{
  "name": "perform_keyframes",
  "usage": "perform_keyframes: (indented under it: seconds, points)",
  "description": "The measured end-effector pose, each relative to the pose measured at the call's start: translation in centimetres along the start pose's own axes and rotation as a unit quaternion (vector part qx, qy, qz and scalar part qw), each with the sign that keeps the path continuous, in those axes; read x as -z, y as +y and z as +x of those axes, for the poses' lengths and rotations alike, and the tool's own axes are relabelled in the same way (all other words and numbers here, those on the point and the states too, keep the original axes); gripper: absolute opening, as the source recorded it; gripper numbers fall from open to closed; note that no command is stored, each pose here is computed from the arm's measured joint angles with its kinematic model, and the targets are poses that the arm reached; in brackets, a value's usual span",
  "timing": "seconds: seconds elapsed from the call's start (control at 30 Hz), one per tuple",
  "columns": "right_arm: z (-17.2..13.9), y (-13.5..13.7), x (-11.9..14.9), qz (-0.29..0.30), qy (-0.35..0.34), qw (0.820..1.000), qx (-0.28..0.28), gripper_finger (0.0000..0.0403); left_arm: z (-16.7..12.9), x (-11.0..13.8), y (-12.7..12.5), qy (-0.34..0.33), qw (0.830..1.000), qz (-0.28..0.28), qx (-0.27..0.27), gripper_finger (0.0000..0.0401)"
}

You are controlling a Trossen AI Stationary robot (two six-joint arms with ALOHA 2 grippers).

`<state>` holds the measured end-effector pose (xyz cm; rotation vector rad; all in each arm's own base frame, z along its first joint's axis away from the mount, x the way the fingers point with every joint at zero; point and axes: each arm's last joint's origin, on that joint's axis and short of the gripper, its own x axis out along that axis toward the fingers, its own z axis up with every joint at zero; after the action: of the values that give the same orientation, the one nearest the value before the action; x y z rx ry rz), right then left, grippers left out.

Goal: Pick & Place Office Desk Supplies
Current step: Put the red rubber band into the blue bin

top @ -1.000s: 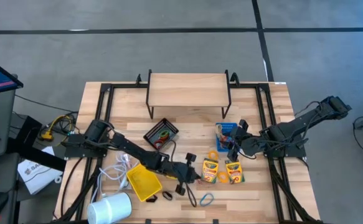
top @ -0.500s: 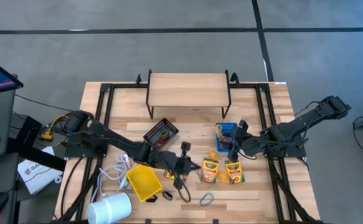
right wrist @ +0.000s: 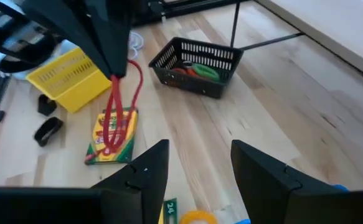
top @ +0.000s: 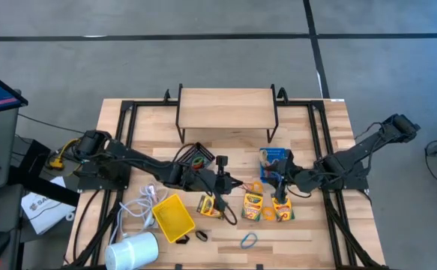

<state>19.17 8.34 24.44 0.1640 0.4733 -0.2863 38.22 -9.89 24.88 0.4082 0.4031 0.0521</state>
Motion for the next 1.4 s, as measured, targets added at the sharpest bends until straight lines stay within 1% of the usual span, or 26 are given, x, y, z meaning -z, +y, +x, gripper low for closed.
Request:
perform_keyframes:
  seconds: [0.1,0.2,0.37,0.53,0.73,0.87,1.0,1.17,1.4]
  points:
    - [1.3,0.7,0.1,0.001,-0.006,1.0,0.003,0.017,0.0,0.0,0.0,0.0,1.0,0.002,0.0,0.0002]
    - [2.8,1.3,0.5,-0.02,-0.004,1.0,0.004,0.017,0.0,0.0,0.0,0.001,1.0,0.003,0.001,0.0002]
    - [4.1,1.8,0.3,-0.025,0.009,1.0,-0.017,0.017,-0.1,0.1,-0.4,0.009,1.0,0.008,0.007,0.0004]
    - [4.1,2.0,-0.2,-0.026,0.01,0.999,-0.036,0.017,-0.1,0.5,-0.5,0.029,0.999,0.017,0.01,0.0002]
    - [3.9,2.1,-0.2,-0.028,0.014,0.998,-0.049,0.017,-0.1,0.6,-0.5,0.03,0.999,0.017,0.01,0.0003]
    - [3.9,2.2,-0.2,-0.026,0.019,0.997,-0.069,0.017,-0.1,0.6,-0.5,0.03,0.999,0.017,0.01,0.0003]
    - [3.7,2.7,-0.4,-0.026,0.009,0.996,-0.083,0.017,-0.1,0.6,-0.5,0.032,0.999,0.018,0.01,0.0005]
    - [3.4,3.2,-0.6,-0.029,-0.002,0.993,-0.112,0.017,-0.2,1.0,-0.6,0.051,0.998,0.026,0.015,0.0002]
    - [3.7,3.3,-0.4,-0.03,0.004,0.993,-0.117,0.017,-0.2,0.9,-0.6,0.046,0.999,0.024,0.014,0.0004]
